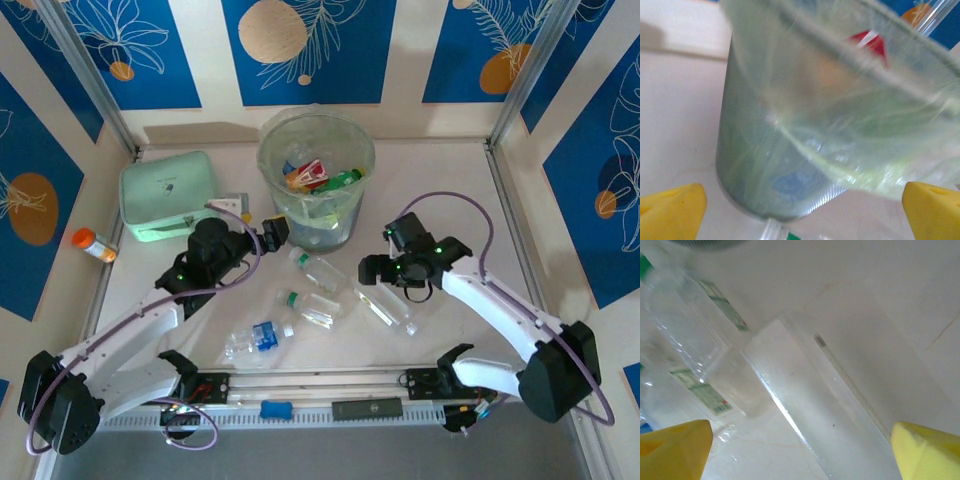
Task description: Put the plastic bottles in the bin
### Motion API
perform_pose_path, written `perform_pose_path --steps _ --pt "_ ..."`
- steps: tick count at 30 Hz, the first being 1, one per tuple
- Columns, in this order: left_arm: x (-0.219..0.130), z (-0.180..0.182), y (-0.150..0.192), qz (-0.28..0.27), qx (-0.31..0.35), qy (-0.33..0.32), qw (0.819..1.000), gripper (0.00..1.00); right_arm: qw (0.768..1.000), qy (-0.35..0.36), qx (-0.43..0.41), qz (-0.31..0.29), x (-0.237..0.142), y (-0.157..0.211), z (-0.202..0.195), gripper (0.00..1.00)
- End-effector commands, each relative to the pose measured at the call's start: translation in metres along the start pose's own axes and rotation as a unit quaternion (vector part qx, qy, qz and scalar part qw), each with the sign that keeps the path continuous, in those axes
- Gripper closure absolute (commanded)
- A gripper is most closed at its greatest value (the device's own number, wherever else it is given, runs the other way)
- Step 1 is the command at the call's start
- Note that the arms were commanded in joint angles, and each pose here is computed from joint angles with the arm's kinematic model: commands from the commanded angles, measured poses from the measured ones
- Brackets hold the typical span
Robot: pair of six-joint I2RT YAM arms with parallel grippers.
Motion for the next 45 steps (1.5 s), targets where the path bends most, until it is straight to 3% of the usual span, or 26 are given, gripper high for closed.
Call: perform_pose_path --steps 1,12,27,38,45 --pt "-0.002 0.005 0.006 -0.017 -0.062 0.013 0.998 0.00 0.997 0.059 -0.043 0.028 0.003 0.004 0.001 0.07" --pt "-0.002 0.014 0.022 -0.005 -0.079 -0.001 0.997 0.00 0.979 0.117 -0.136 0.096 0.041 -0.007 0.015 0.06" --pt "-0.008 0.017 0.025 -0.004 -0.079 -0.010 0.997 0.00 0.969 0.105 -0.162 0.153 0.084 -0.003 0.029 0.11" --pt "-0.009 0.018 0.026 -0.006 -0.080 -0.012 0.997 0.00 0.965 0.115 -0.174 0.161 0.090 -0.001 0.029 0.35" --pt "-0.009 0.019 0.026 -0.007 -0.080 -0.016 0.997 0.00 0.967 0.113 -0.174 0.147 0.082 -0.001 0.030 0.45"
Point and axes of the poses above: each hand's point on the last joint's axis, 136 mm out from that joint toward the fingers, its own x axis out along the fingers, its own z axis along the line the jaws close on, y = z × x, the point moved 9 cm from there along -x, back along the fingers, and after that the axes turned 1 degree about x, right-handed, at the moved point
